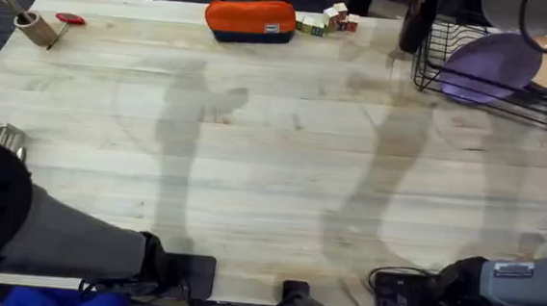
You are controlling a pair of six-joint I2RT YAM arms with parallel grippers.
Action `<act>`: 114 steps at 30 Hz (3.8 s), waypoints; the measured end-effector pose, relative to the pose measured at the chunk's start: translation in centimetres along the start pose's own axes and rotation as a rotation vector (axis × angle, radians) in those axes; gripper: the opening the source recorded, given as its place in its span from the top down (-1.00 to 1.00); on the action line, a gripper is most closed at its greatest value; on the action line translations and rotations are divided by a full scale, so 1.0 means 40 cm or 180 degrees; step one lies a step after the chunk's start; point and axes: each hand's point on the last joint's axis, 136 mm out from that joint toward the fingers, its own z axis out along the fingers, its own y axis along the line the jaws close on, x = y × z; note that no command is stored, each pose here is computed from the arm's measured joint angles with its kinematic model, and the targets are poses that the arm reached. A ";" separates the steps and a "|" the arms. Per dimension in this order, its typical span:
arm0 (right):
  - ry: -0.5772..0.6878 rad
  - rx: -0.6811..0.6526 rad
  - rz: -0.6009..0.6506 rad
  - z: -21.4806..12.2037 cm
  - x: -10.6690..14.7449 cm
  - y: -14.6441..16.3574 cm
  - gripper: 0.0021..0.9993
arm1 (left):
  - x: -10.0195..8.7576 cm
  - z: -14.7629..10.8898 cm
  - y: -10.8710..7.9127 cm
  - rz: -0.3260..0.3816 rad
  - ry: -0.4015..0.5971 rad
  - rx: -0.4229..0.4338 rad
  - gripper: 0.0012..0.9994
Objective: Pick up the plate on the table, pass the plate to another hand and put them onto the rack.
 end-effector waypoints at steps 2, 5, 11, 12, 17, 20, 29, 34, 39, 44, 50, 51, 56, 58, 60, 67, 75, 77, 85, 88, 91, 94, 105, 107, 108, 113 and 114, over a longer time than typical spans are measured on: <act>0.0012 -0.0037 -0.0079 0.011 0.008 0.013 0.95 | 0.000 0.000 0.000 0.0000 0.0001 0.0000 -0.99; 0.0025 -0.0084 -0.0148 0.026 0.017 0.029 0.95 | 0.000 0.000 0.000 0.0000 0.0001 0.0000 -0.99; 0.0043 -0.0157 -0.0181 0.045 0.031 0.054 0.95 | 0.000 0.000 0.000 0.0000 0.0001 0.0000 -0.99; 0.0041 -0.0167 -0.0189 0.048 0.033 0.057 0.95 | 0.000 0.000 0.000 0.0000 0.0000 0.0000 -0.99; -0.0022 -0.0227 -0.0214 0.057 0.030 0.074 0.95 | 0.000 0.000 0.000 0.0000 0.0001 0.0000 -0.99; -0.0070 -0.0276 -0.0211 0.062 0.028 0.086 0.95 | 0.000 0.000 0.000 0.0000 0.0001 0.0000 -0.99; -0.0090 -0.0474 -0.0282 0.085 0.044 0.140 0.95 | 0.000 0.000 0.000 -0.0001 0.0001 0.0000 -0.99; -0.0191 -0.0497 -0.0354 0.084 0.031 0.145 0.95 | 0.000 0.000 0.000 -0.0002 0.0001 0.0000 -0.99; -0.0317 -0.0519 -0.0424 0.082 0.015 0.149 0.95 | 0.000 0.000 0.000 -0.0002 0.0001 0.0000 -0.99; -0.0368 -0.0517 -0.0592 0.081 0.011 0.150 0.95 | 0.000 0.000 0.000 -0.0003 0.0003 0.0000 -0.99; -0.0413 -0.0652 -0.0840 0.075 0.014 0.178 0.95 | 0.001 0.000 0.000 -0.0001 0.0003 0.0000 -0.99; -0.0414 -0.0674 -0.0888 0.074 0.016 0.183 0.95 | 0.001 0.000 0.000 -0.0003 0.0004 0.0000 -0.99; -0.0418 -0.0647 -0.1115 0.072 0.026 0.177 0.95 | 0.001 0.000 0.000 -0.0003 0.0004 0.0000 -0.99; -0.0408 -0.0665 -0.1140 0.070 0.033 0.179 0.95 | 0.001 0.000 0.000 -0.0003 0.0004 0.0000 -0.99; -0.0396 -0.0829 -0.1119 0.062 0.044 0.209 0.95 | 0.001 0.000 0.000 -0.0003 0.0004 0.0000 -0.99; -0.0453 -0.0837 -0.1144 0.081 0.045 0.216 0.95 | 0.014 0.000 0.002 -0.0089 0.0070 -0.0008 -0.99; -0.0484 -0.0811 -0.1177 0.088 0.039 0.213 0.82 | 0.013 0.000 0.001 -0.0090 0.0069 -0.0008 -0.99; -0.0487 -0.0802 -0.1182 0.088 0.038 0.209 0.75 | 0.013 0.000 0.001 -0.0090 0.0066 -0.0007 -0.99; -0.0498 -0.0788 -0.1188 0.088 0.035 0.206 0.66 | 0.004 0.000 0.001 -0.0070 0.0022 -0.0003 -0.99; -0.0499 -0.0782 -0.1191 0.088 0.034 0.204 0.62 | 0.004 0.000 0.001 -0.0070 0.0022 -0.0003 -0.99; -0.0499 -0.0781 -0.1189 0.088 0.034 0.203 0.61 | 0.004 0.000 0.001 -0.0070 0.0022 -0.0004 -0.99; -0.0498 -0.0780 -0.1182 0.087 0.033 0.202 0.61 | 0.004 0.000 0.001 -0.0070 0.0021 -0.0003 -0.99; -0.0476 -0.0808 -0.1095 0.073 0.030 0.197 0.57 | 0.004 0.000 0.000 -0.0070 0.0021 -0.0002 -0.99; -0.0467 -0.0812 -0.1073 0.070 0.032 0.196 0.57 | 0.004 0.000 0.001 -0.0071 0.0022 -0.0004 -0.99; -0.0461 -0.0812 -0.1062 0.070 0.033 0.195 0.56 | 0.004 0.000 0.001 -0.0072 0.0022 -0.0002 -0.99; -0.0425 -0.0796 -0.1024 0.056 0.038 0.181 0.53 | 0.004 0.000 0.001 -0.0070 0.0021 -0.0004 -0.99; -0.0422 -0.0777 -0.1030 0.051 0.037 0.174 0.52 | 0.004 0.000 0.001 -0.0070 0.0022 -0.0004 -0.99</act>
